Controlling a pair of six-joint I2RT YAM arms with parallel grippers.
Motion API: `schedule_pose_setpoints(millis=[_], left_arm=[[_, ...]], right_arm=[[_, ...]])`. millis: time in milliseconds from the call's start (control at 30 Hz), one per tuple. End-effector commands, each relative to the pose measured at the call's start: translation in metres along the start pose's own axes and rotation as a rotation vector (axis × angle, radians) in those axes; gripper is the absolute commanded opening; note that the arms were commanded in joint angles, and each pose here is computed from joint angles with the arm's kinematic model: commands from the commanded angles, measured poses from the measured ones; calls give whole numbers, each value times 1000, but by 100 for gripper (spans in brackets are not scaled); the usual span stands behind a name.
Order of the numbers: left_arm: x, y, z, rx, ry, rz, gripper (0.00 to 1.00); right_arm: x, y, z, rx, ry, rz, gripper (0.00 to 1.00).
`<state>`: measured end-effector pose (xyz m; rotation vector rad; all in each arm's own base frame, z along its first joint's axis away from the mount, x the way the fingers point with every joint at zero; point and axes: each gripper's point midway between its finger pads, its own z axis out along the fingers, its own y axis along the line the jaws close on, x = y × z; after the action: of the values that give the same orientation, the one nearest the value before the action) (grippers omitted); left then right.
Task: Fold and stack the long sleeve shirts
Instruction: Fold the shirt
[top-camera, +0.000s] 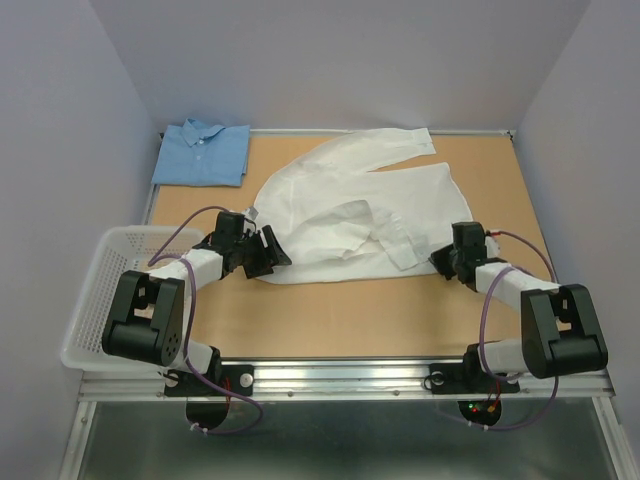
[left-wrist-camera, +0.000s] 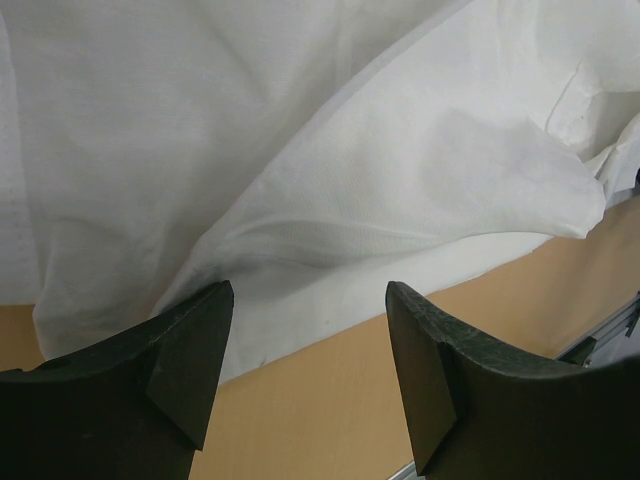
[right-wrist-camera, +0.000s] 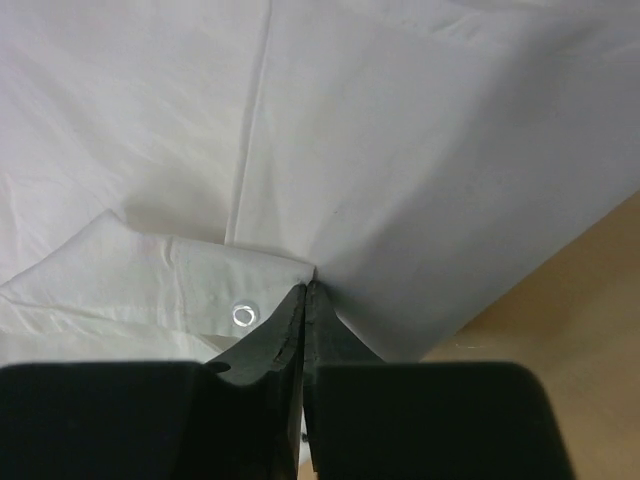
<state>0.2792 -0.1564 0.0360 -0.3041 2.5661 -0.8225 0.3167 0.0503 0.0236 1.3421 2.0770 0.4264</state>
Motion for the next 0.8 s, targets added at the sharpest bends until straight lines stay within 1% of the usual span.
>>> schedule_pose_setpoints(millis=[0,233,367,567,600,667,700,767], left_arm=[[19,20,3,-71,55,-3,75],[18,21,2,-74,52,-4,75],[17,20,2,-71,47,-3,75],[17,19,2,-67,47,-1,75],[18,19,1,-66,48,-2,75],[17,19,1,-66,46,0,75],[18,20,1,-67,47,-1,74],[18,19,1,-65,47,1,74]], right_arm=[[-31,27,-4,-49,-89,-50,1],[-64,52,-24,-84,-166,-152,1],[-61,57,-23,-96,-137,-168,0],[-43,35,-5,-33,-62,-171,2],[-41,30,-3,-21,-54,-176,8],[-37,22,1,0,-43,-183,11],[-37,19,2,10,-44,-184,17],[-36,12,5,30,-42,-196,24]])
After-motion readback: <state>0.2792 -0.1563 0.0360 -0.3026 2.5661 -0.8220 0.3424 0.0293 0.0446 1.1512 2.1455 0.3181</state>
